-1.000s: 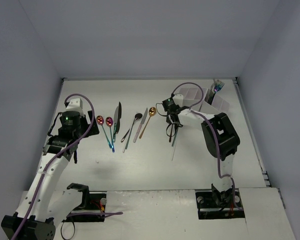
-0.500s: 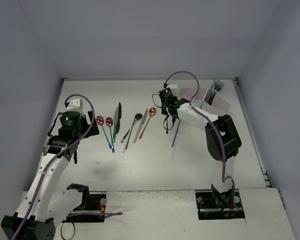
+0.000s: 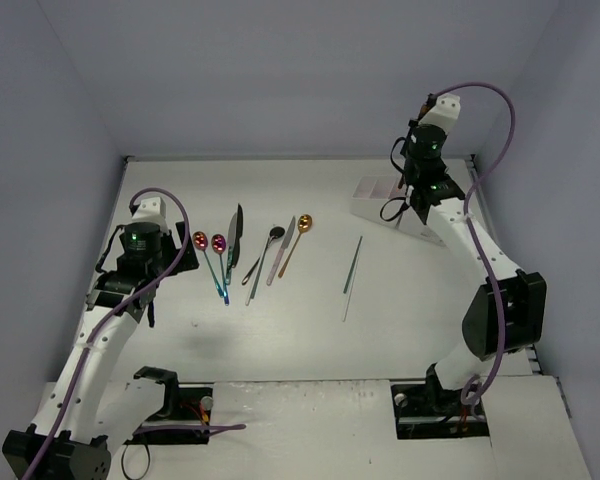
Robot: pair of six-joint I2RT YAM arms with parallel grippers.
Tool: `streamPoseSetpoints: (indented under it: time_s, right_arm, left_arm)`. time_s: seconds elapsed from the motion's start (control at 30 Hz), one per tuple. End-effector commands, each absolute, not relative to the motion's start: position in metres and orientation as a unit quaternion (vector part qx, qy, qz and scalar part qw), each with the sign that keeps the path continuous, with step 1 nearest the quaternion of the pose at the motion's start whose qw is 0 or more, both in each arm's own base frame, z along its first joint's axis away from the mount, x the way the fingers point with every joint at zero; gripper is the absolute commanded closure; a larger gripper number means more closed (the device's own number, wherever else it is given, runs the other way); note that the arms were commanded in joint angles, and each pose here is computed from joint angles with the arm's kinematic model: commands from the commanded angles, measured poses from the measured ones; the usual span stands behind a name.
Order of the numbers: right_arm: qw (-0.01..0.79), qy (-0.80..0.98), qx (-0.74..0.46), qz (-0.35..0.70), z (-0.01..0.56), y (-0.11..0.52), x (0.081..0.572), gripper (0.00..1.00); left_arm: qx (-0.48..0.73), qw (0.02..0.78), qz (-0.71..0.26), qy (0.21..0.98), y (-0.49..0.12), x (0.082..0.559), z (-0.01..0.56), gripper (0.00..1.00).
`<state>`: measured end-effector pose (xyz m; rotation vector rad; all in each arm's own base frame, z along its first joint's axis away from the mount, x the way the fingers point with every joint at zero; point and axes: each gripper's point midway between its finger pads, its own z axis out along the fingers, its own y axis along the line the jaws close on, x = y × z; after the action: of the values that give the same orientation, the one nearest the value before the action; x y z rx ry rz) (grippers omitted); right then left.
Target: Sort the eating utensils into containers
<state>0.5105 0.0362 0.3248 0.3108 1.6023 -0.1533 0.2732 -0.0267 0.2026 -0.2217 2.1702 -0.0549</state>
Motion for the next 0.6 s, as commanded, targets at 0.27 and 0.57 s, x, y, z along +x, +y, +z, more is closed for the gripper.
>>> streamPoseSetpoints:
  time_s: [0.27,0.57]
  right_arm:
    - [0.768,0.620,0.123,-0.102,0.338,0.017,0.557,1.00]
    - [0.743,0.649,0.115,-0.116,0.276,0.017,0.571,1.00]
  left_arm:
    - [-0.092,0.476,-0.028,0.874,-0.027,0.280,0.211,0.21]
    - [-0.092,0.476,-0.030,0.874,-0.028,0.280,0.212,0.21]
